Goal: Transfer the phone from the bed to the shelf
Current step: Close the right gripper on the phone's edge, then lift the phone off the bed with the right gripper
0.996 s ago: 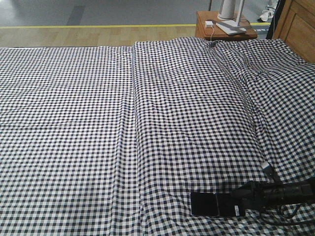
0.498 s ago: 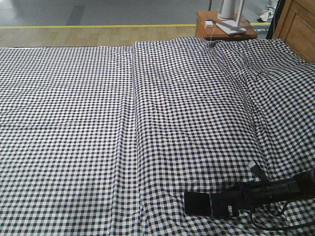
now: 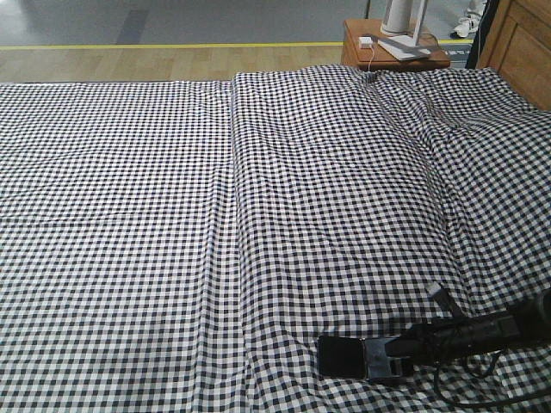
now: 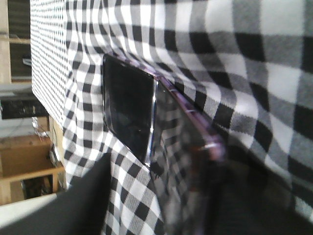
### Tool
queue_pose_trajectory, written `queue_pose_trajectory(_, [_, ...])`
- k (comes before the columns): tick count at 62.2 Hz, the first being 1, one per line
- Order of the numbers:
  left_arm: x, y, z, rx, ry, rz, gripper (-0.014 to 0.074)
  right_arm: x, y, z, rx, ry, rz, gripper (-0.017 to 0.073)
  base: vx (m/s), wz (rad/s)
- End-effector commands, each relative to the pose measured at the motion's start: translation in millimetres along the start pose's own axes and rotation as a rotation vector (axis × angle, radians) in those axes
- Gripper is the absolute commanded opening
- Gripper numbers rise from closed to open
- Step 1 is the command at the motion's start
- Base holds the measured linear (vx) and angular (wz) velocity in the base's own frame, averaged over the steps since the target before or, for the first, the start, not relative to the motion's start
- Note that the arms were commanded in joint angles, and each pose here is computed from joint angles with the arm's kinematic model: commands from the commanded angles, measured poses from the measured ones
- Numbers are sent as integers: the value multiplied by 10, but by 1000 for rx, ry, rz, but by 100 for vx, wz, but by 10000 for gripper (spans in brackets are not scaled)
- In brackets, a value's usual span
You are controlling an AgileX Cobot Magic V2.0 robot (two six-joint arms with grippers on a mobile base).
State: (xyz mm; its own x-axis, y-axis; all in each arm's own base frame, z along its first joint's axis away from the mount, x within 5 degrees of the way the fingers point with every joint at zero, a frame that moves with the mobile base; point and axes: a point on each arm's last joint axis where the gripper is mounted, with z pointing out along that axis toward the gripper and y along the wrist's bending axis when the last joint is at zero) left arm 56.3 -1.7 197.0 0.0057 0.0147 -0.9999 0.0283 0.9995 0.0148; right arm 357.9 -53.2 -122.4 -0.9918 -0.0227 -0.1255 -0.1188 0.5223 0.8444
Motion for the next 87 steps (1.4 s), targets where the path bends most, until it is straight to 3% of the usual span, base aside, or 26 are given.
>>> queue_pose_trajectory(1, [-153, 5, -21, -5, -106, -19, 1, -135, 254, -140, -120, -4, -75, 166, 0, 0])
queue_pose_trajectory(9, [-153, 5, -21, -5, -106, -19, 1, -133, 253, -143, -121, -3, -81, -17, 0, 0])
queue_pose_trajectory(30, [-153, 5, -21, -5, -106, -19, 1, -160, 294, -172, -129, -11, -85, -8, 0, 0])
queue_pose_trajectory(46, [-153, 5, -21, -5, -106, -19, 1, -289, 517, -342, -109, -34, -130, -3, 0, 0])
queue_pose_trajectory(70, [-153, 5, -21, -5, -106, -19, 1, -340, 1175, -719, -76, -73, -246, -3, 0, 0])
queue_pose_trajectory(87, [-153, 5, -21, -5, -106, -19, 1, -339, 1951, -1146, -14, -136, -360, -3, 0, 0])
